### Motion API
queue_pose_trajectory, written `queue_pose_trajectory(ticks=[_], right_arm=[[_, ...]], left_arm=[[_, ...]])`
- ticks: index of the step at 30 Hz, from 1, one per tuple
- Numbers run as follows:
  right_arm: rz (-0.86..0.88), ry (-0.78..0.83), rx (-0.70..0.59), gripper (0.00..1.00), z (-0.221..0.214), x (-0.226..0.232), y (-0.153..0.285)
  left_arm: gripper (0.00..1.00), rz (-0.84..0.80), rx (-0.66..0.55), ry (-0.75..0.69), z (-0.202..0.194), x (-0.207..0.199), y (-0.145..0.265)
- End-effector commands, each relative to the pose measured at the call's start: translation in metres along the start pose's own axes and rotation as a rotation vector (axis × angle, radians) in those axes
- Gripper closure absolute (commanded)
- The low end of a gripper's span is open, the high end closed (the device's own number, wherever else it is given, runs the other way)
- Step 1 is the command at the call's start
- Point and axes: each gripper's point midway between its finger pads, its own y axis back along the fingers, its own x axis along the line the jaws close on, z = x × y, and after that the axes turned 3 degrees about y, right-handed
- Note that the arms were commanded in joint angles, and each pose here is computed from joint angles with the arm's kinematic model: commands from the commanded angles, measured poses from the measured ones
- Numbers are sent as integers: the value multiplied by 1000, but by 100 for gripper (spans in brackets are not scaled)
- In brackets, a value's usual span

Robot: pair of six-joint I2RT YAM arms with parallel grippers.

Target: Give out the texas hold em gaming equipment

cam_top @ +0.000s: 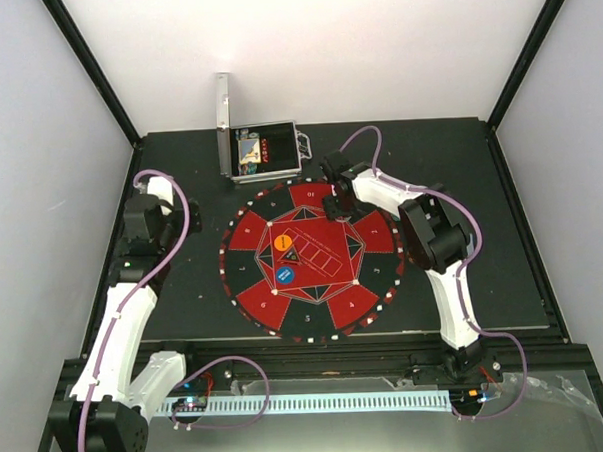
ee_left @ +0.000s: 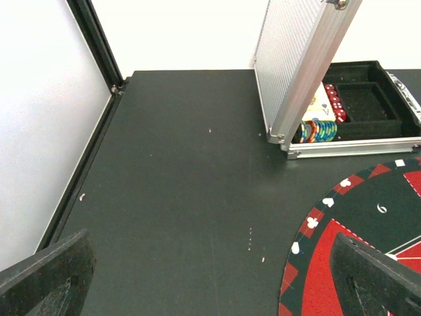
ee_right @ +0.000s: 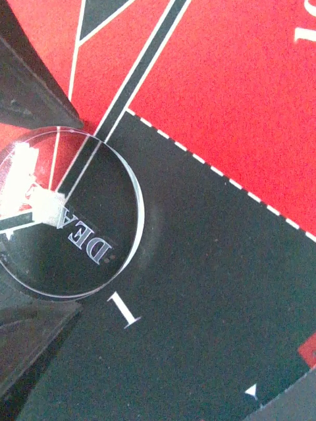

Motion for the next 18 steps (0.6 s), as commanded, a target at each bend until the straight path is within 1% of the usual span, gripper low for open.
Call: queue_pose_trajectory(ticks=[1,5,8,13,16,18], right_arm=[[10,-9,-7,26,3,4,-15],[10,-8,-30,11,8,4,-4],[19,-5,-64,5,16,3,14],[66,5,-156,1,23,9,67],[104,30,-175,1,12,33,91],[129,58,-164,1,-1,58,95]], left_arm=[[1,-41,-41,21,17,-7,8],[1,-46,-38,23,18,-8,9],[1,-50,-45,29,19,-8,11],[1,-56,-51,34,22,-9,13],[1,-48,-57,40,25,-8,15],[1,-32,-61,47,26,-5,16]])
